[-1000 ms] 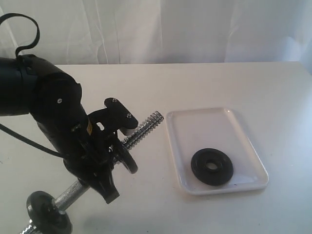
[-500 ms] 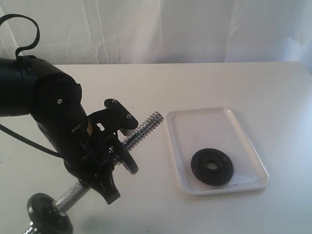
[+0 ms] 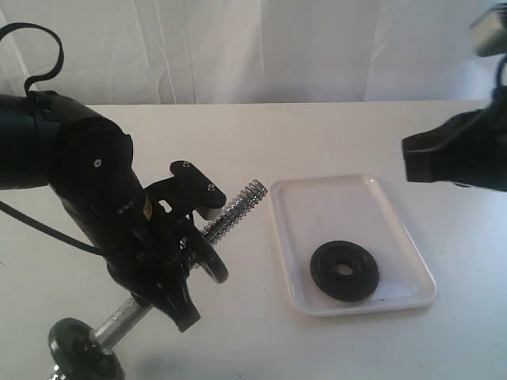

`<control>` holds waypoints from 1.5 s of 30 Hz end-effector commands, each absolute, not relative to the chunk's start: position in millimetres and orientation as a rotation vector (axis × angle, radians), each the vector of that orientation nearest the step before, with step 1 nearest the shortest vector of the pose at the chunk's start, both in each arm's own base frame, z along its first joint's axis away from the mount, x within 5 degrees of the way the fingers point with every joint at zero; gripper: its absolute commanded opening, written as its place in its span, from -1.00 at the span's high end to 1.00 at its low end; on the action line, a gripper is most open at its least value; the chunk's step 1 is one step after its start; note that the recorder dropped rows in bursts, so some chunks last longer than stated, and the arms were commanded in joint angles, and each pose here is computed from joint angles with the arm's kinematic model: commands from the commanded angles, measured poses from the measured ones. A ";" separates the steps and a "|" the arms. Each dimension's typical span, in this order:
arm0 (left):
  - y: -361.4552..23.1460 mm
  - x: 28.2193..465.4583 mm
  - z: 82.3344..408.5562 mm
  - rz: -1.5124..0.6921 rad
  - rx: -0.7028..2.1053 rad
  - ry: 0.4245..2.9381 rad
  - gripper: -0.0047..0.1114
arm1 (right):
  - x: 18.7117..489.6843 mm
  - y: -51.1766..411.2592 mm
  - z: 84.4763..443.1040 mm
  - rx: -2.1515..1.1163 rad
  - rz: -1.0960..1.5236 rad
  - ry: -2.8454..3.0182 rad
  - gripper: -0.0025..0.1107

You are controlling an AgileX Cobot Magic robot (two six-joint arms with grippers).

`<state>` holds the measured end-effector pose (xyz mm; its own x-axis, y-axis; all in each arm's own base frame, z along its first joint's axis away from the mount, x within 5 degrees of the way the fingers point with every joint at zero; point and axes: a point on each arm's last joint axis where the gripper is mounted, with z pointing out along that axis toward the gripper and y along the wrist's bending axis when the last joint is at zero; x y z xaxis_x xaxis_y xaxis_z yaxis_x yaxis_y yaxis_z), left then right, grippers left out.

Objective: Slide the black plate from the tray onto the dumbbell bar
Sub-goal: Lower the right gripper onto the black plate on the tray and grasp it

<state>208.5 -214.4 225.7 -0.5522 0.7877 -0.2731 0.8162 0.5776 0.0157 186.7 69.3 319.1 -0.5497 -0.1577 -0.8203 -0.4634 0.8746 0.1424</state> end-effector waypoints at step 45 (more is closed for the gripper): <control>-213.7 206.0 246.7 -0.208 1.292 2.505 0.92 | 294.5 153.6 150.2 -0.783 0.003 2.906 -0.90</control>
